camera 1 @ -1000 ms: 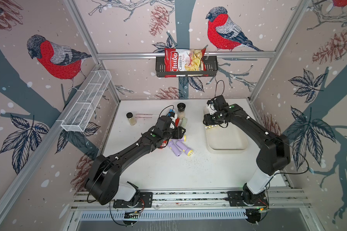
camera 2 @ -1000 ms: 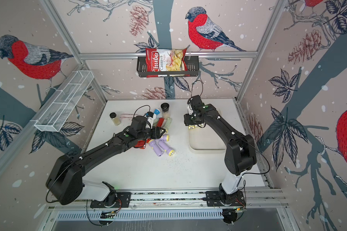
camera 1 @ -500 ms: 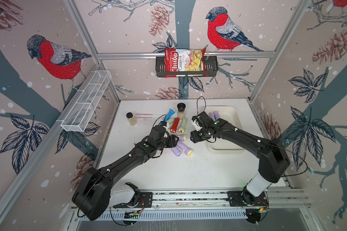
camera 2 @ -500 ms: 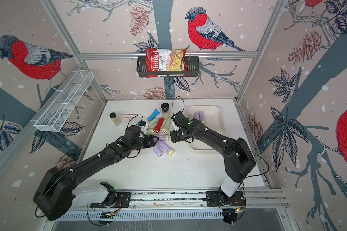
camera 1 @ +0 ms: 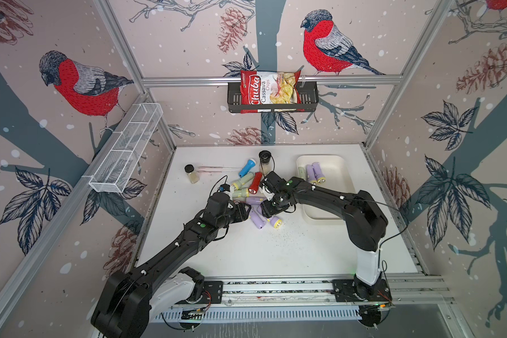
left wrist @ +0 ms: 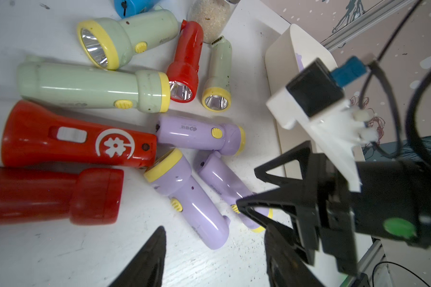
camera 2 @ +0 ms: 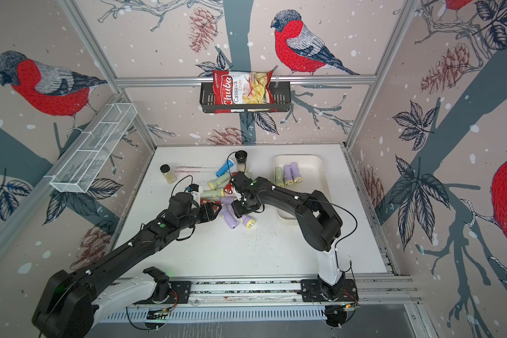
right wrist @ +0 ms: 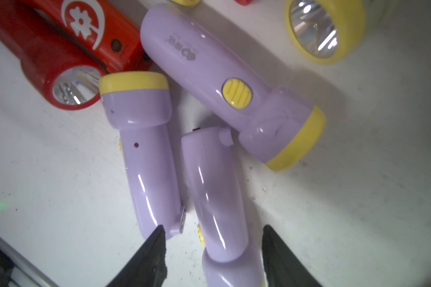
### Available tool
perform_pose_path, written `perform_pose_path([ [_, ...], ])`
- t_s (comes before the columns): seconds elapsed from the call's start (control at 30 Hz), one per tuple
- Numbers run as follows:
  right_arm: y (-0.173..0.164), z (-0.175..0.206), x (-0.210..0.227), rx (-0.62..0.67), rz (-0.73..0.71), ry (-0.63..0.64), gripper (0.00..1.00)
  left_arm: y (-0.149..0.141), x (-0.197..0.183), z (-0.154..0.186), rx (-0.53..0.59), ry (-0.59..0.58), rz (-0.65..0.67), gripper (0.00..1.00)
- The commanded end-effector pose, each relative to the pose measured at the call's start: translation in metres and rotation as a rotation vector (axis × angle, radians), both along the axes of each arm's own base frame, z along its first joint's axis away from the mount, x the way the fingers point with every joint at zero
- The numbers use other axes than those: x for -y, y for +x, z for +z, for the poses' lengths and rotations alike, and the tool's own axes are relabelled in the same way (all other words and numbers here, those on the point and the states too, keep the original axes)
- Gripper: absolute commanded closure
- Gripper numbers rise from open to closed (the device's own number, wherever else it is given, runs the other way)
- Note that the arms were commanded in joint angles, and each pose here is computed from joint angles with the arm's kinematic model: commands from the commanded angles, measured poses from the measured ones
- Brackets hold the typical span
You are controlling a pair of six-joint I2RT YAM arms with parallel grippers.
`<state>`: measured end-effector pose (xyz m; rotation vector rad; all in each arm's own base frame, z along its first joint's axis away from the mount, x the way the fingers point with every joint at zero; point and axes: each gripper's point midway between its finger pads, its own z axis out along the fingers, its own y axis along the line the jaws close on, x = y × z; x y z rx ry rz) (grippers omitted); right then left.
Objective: Put the flashlights into the storage boxes
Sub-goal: Pick up the flashlight from the center of the board.
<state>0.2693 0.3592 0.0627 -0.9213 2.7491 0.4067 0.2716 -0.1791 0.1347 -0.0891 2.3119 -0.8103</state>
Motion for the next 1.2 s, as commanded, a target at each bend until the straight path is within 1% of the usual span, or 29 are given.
perform_pose_path([
  [0.0,0.001,-0.012,0.000,0.015,0.031,-0.069,0.38,0.005,-0.010,0.009,0.046,-0.009,0.062,0.38],
  [0.23,0.006,-0.029,-0.009,0.013,0.038,-0.099,0.40,0.000,-0.021,0.011,0.057,0.003,0.099,0.38],
  [0.47,0.007,-0.040,-0.007,0.010,0.035,-0.126,0.48,-0.001,-0.022,0.010,0.054,0.009,0.101,0.38],
  [0.63,0.006,-0.041,-0.004,0.010,0.032,-0.130,0.54,-0.001,-0.023,0.010,0.055,0.012,0.102,0.38],
  [0.73,0.006,-0.033,-0.002,0.018,0.025,-0.121,0.60,0.000,-0.022,0.008,0.063,0.020,0.094,0.38],
  [0.87,0.004,-0.017,0.002,0.025,-0.003,-0.077,0.65,0.003,-0.015,0.007,0.060,0.033,0.049,0.38],
  [0.97,0.003,-0.002,0.006,0.016,-0.030,-0.019,0.68,0.005,-0.008,0.006,0.054,0.032,0.014,0.39],
  [1.17,0.006,0.026,0.024,0.006,-0.093,0.077,0.70,0.013,0.009,0.018,0.100,0.049,-0.039,0.39],
])
